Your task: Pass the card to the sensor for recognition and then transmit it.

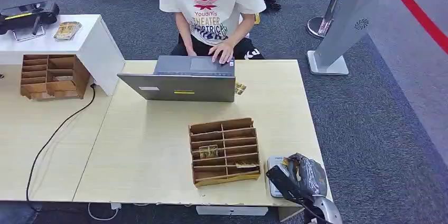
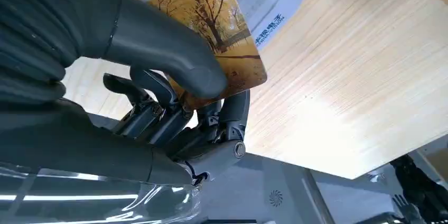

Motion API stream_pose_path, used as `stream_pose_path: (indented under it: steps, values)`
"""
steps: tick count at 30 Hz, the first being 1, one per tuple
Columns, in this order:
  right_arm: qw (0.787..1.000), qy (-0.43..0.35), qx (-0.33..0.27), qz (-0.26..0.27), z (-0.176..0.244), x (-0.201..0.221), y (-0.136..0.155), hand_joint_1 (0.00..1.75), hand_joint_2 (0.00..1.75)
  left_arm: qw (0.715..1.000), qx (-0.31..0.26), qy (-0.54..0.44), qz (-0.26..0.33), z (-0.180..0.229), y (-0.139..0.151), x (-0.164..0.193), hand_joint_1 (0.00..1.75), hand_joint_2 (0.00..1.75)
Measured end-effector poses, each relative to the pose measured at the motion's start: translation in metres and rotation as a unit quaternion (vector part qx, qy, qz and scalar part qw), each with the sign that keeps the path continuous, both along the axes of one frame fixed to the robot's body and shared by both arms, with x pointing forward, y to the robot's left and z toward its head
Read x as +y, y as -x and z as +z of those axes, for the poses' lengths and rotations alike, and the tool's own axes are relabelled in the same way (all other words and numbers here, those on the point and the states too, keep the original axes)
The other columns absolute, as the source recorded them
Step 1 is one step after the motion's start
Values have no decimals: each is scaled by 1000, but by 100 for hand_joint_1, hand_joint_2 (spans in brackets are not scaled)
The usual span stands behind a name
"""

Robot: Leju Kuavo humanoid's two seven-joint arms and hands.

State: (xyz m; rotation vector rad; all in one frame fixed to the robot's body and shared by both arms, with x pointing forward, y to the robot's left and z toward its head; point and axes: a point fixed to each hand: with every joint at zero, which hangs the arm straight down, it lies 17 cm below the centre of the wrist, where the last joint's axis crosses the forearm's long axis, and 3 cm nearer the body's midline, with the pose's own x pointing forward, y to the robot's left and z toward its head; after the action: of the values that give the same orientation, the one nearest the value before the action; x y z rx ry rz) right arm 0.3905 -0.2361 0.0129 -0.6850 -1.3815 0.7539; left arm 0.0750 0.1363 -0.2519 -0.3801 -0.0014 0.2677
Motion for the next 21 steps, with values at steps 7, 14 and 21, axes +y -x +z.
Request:
stream_pose_path:
  steps: [7, 14, 21]
  values:
    - [1000, 8, -4, -2, 1, -2, 2, 175, 175, 1000, 0, 0, -1, 0, 0, 0, 0, 0]
    - [1000, 26, -10, -3, 1, -5, 5, 175, 175, 1000, 0, 1, -1, 0, 0, 0, 0, 0]
    - [999, 31, -11, 0, 1, -3, 6, 175, 175, 1000, -1, 1, 0, 0, 0, -1, 0, 0]
